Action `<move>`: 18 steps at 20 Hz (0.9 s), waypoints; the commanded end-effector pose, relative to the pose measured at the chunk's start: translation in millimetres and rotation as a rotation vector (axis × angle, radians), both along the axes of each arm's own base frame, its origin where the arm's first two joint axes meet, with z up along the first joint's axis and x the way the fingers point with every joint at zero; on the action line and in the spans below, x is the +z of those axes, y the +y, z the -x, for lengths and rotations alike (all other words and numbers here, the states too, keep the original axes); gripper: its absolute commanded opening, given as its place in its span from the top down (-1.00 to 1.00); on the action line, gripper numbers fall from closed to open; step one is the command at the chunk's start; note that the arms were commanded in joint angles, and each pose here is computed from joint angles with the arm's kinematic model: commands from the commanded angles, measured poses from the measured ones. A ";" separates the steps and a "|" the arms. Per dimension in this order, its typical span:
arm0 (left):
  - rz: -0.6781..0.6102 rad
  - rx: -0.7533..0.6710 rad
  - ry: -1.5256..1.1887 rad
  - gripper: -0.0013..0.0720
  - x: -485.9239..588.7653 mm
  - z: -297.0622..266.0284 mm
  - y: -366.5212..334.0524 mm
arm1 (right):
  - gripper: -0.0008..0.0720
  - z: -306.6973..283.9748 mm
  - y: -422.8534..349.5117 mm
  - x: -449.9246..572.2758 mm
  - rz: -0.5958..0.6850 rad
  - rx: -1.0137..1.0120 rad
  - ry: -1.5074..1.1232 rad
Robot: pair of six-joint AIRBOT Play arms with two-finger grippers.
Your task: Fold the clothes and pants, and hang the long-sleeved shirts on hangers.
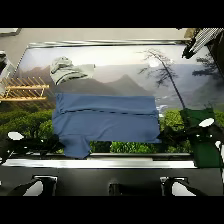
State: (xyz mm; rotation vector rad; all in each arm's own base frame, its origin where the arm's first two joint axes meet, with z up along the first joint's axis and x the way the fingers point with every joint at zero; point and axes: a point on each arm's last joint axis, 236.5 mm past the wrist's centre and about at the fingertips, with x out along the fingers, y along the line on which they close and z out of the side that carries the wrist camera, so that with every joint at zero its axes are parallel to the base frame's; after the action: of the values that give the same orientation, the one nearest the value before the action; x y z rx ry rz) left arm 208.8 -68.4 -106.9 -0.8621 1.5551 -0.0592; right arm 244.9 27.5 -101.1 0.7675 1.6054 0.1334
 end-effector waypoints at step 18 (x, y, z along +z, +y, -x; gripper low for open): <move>-0.221 -0.125 -0.005 0.93 121.9 24.0 41.2 | 0.90 64.3 23.2 83.9 0.038 0.034 -0.065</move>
State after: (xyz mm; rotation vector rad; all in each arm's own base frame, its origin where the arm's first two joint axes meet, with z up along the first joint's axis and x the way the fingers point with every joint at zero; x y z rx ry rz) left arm 202.1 -34.0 -7.0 -0.6209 1.5713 -0.0355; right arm 201.1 49.7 -37.6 0.7331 1.5580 0.1777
